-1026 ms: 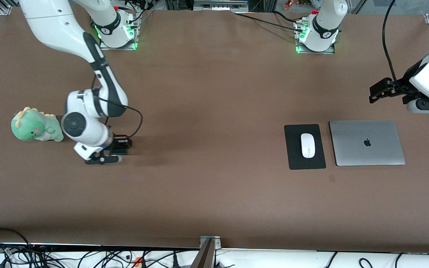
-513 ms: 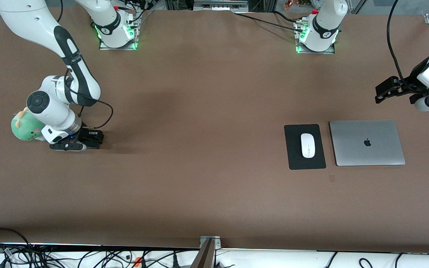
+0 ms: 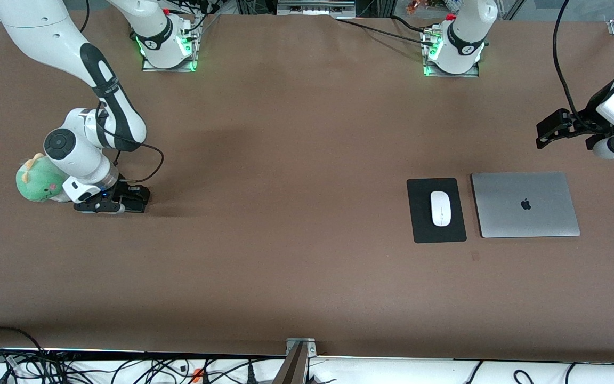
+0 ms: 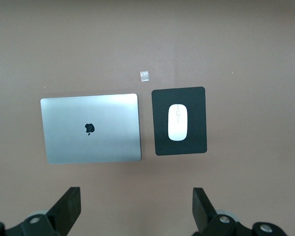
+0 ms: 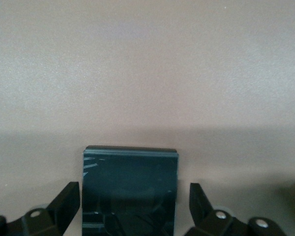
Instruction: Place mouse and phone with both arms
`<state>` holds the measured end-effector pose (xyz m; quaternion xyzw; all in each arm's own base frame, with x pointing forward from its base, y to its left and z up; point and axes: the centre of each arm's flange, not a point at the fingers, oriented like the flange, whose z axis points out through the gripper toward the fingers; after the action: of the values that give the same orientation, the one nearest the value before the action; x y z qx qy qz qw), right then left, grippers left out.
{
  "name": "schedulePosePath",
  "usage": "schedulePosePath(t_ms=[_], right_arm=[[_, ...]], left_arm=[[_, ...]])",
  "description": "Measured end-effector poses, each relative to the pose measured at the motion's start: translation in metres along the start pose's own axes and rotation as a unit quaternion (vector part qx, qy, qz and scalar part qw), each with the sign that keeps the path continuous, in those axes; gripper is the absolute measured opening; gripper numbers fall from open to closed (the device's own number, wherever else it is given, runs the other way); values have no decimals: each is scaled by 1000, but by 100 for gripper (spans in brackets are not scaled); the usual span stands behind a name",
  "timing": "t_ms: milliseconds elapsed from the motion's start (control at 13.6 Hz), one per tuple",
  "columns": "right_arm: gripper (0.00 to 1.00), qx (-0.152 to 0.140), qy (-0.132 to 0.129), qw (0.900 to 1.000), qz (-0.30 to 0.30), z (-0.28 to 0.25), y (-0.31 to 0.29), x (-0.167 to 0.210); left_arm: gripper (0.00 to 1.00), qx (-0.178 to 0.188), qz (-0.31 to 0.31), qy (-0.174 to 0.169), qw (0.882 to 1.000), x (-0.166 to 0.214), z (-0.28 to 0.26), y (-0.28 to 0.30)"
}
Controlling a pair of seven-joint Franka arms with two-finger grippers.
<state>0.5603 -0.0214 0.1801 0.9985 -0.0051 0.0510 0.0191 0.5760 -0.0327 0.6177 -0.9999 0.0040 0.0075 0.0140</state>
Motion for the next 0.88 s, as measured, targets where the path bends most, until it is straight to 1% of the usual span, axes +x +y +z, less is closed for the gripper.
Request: schedulePosePath(t_ms=[147,220,366,513,660,880], right_arm=[[100,1,0,1000,-1,-5,-2,3],[100,3,-7,1000,-2,-10,-3,7],[100,7,-29,1000,-4,-31,-5,21],[100,11,-46,999,-4,-69,-5,39],[100,16,-62,998,-5,-117,-5,56],[100,22,-91,996,-6,-195,-4,71]], left_arm=[[100,0,0,0,1000,0,0,0],[100,0,1,0,1000,0,0,1],[100,0,1,0,1000,0,0,1],[100,0,1,0,1000,0,0,1],[100,-1,1,1,1000,0,-1,2],[100,-4,1,0,1000,0,-1,2]])
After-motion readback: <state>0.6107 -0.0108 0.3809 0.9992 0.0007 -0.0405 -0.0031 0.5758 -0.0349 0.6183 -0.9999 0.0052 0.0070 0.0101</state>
